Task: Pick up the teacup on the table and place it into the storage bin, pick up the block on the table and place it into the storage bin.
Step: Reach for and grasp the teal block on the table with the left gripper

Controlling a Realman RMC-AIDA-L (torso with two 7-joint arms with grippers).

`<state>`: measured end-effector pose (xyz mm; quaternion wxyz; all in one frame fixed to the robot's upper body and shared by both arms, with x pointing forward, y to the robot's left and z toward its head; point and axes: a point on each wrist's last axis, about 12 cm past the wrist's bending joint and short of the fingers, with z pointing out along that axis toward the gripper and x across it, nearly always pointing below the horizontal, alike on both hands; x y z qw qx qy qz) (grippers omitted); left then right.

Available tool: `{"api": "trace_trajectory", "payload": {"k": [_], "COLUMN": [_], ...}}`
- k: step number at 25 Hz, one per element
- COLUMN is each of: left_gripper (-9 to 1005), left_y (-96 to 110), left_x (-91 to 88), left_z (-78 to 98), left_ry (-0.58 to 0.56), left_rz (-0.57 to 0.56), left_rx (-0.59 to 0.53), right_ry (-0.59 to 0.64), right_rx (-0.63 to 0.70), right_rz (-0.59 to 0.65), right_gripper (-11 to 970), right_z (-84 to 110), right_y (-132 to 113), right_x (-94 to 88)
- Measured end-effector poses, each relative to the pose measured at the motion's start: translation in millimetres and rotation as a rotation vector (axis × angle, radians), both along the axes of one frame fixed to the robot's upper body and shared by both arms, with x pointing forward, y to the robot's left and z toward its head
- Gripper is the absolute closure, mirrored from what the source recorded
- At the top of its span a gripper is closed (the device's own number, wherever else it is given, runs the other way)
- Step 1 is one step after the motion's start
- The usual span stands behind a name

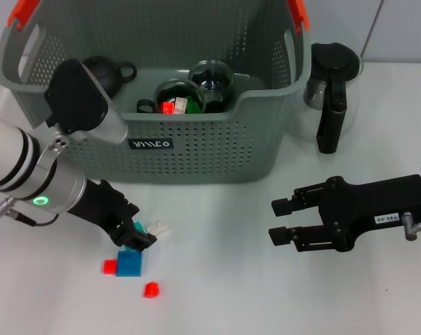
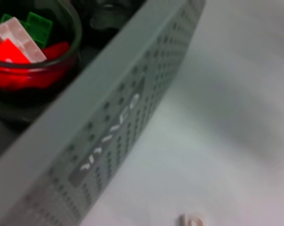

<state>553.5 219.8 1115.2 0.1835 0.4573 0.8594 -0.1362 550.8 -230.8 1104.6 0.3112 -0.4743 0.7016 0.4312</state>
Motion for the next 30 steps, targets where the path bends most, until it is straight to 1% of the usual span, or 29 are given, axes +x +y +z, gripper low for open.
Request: {"api": "trace_trajectory", "payload": {"k": [6, 17, 30], "left_gripper": [369, 392, 420], "left_y": [-1, -3, 3], "left_x": [2.0, 6.6, 5.6], "left_z": [-0.2, -12.1, -18.1], "left_ry": [-0.013, -0.002, -0.021], "left_rz": [0.007, 0.019, 0.034], "left_rx": [0.003, 0.010, 0.038], "right_ry": [0.001, 0.002, 0.004], "right_rx": [0.000, 0.000, 0.001], "right_rz": [-0.001, -0.002, 0.000], "right_gripper": [397, 396, 397], "right_z": [-0.3, -0.9, -1.1], "right_y": [0, -1, -1], "right_x": [-0.3, -0.9, -1.5]}}
